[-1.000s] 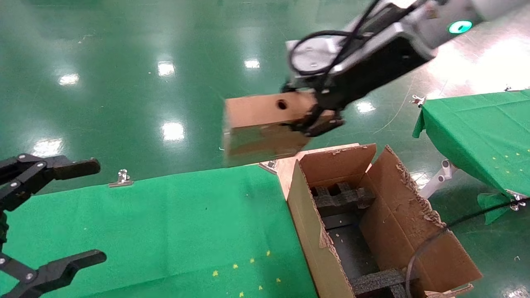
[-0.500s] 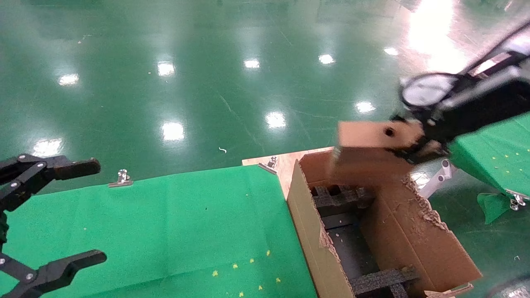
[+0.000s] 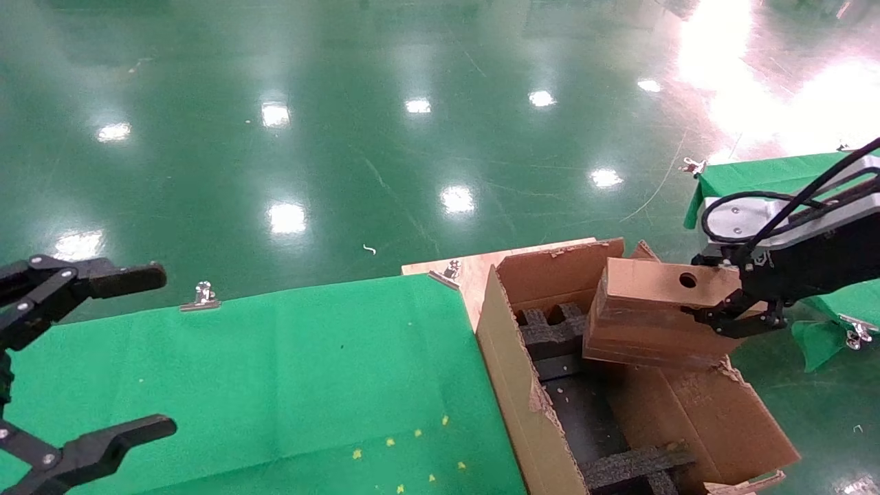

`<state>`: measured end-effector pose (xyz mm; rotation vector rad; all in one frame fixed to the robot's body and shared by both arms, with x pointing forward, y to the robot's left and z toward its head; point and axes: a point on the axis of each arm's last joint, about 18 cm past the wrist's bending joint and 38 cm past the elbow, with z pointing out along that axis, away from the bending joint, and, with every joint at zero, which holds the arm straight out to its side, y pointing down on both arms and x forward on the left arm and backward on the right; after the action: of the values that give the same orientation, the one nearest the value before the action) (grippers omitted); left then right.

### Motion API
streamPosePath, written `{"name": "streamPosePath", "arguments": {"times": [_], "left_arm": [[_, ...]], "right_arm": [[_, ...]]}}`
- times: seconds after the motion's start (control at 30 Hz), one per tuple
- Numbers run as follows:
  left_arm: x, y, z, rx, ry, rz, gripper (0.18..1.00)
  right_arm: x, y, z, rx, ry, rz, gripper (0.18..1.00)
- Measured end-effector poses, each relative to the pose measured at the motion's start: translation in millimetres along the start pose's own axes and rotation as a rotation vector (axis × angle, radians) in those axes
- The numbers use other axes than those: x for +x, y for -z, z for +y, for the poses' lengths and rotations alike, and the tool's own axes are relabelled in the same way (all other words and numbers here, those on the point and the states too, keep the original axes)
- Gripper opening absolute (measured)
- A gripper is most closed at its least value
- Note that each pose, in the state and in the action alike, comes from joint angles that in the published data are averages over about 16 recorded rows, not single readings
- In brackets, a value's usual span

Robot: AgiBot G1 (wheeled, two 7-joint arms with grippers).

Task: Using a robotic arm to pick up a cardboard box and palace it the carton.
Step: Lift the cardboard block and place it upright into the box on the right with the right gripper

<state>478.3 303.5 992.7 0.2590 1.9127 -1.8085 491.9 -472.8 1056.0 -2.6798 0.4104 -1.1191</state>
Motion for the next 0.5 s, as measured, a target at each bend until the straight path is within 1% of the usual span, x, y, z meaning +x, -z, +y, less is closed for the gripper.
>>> {"name": "streamPosePath", "arguments": {"times": [0.13,0.27,0.4,0.5], "left_arm": [[0,0,0,0.000,0.000,0.000,1.001],[0,0,0,0.000,0.000,0.000,1.001],[0,0,0,0.000,0.000,0.000,1.001],[0,0,0,0.000,0.000,0.000,1.001]], "right_arm": [[-1,-4,3,0.000,-0.042,-0.001,0.370],[-1,-12,4,-0.002,-0.124,0.000,0.370],[-3,-23,8,-0.017,-0.259,0.009,0.369],[-5,-33,14,-0.036,-0.390,0.023,0.369]]}}
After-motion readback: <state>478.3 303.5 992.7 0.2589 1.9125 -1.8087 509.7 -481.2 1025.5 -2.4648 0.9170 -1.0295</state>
